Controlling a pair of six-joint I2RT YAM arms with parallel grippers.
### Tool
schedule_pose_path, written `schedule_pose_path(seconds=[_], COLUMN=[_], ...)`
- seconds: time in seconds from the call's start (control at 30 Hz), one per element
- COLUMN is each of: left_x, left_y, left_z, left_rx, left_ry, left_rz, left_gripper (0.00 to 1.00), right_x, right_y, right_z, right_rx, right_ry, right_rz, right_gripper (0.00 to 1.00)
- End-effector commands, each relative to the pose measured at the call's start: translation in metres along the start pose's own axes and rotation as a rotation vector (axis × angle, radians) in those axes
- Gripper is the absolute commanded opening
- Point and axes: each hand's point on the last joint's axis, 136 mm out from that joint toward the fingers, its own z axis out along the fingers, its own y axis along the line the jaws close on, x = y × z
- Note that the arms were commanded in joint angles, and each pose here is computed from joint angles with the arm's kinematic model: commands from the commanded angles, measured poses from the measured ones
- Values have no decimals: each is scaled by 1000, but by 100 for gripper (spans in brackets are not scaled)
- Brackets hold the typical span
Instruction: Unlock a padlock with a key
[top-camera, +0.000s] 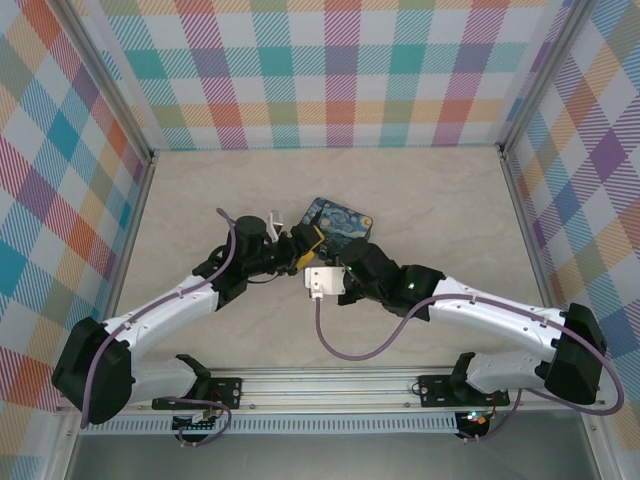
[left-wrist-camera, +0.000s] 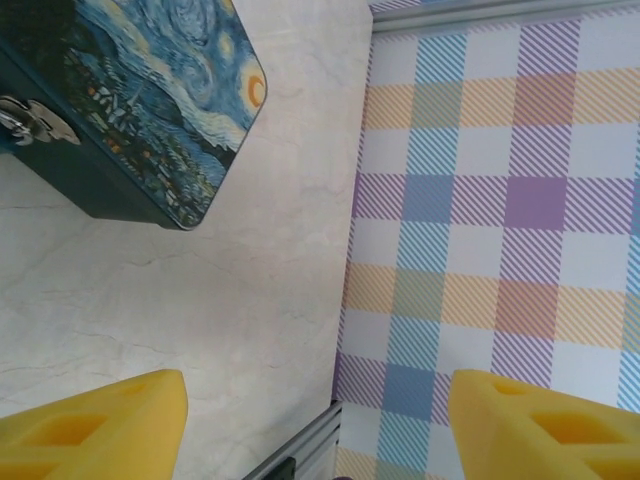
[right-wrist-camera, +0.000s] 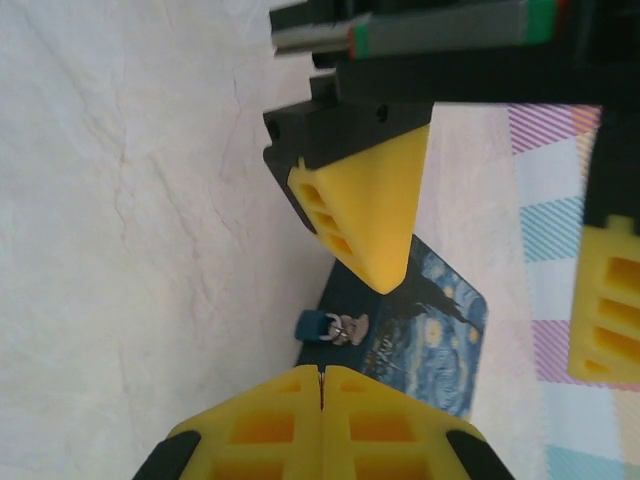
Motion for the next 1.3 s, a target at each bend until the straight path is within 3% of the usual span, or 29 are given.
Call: schedule_pose_path(seconds=[0.0, 0.27, 0.7, 1.0, 1.27], left_x=[1, 4, 16, 24, 29], left_y=[-25, -13, 3, 5, 2], left_z=[-6, -7, 5, 12, 15], left_rx=[94, 62, 3, 1, 3], left_ry=[13, 21, 104, 167, 187], left_rz=[29, -2, -331, -486, -511], left_gripper=[68, 63, 56, 51, 43], right_x=[-13, -16, -10, -18, -19], right_y=[-18, -21, -22, -24, -23], right_z=[-6, -10, -12, -11, -6], right_rx=[74, 67, 72, 84, 93], right_ry=[-45, -64, -86, -129, -143], right_rz=[-147, -144, -141, -174, -177], right_gripper=[0, 0, 0, 0, 0])
